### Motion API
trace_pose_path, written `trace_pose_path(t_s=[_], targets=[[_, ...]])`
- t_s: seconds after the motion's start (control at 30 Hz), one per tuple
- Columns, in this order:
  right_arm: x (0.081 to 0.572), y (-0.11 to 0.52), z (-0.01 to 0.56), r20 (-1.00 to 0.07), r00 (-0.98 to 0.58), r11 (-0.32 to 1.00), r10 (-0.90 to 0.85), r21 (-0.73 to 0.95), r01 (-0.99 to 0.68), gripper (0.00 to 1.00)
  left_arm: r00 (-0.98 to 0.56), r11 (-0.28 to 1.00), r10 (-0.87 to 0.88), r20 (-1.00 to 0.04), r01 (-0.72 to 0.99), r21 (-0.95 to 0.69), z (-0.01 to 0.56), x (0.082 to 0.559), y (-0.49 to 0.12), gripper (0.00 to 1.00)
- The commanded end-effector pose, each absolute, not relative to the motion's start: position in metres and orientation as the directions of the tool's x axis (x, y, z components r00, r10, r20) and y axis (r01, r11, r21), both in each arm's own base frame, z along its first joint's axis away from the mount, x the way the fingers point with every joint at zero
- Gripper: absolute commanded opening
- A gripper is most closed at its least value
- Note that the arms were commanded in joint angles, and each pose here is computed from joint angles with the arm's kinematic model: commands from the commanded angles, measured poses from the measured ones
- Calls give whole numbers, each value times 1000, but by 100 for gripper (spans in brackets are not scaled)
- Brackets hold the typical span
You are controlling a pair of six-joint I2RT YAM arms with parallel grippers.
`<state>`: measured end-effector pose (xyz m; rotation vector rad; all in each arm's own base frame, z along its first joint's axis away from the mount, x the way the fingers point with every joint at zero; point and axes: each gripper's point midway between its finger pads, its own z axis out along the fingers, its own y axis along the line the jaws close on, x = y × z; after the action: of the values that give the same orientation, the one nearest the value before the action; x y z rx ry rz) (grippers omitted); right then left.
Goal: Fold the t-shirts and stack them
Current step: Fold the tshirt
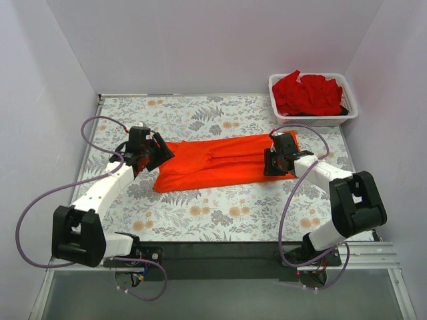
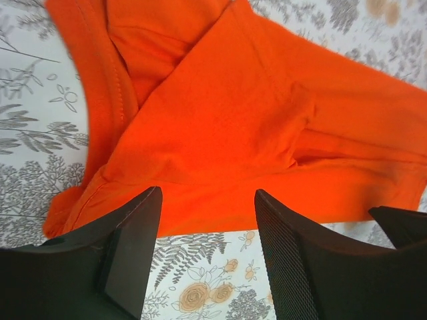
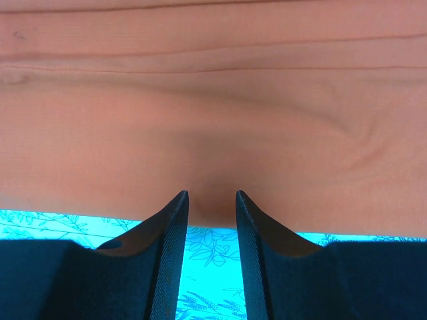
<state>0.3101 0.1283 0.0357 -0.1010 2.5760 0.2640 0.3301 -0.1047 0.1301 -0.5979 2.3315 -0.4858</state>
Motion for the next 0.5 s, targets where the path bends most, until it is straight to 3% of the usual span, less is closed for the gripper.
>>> trace_pose_path(t_s=[0.0,0.27,0.47], targets=[[324,133,48,-558,-825,980,-84,103,-170,41,-709,841,-507,-491,-281,-462,116,335,-119,56],[325,151,41,-535,-829,967,-161,81,-240,41,-763,869,-475,-438,-329,-370,64,352,-130,54],[291,155,15,-429,-877,956,-218,88,-281,41,-772,885,-464,-435,-380,-270,33,364,-118,52]])
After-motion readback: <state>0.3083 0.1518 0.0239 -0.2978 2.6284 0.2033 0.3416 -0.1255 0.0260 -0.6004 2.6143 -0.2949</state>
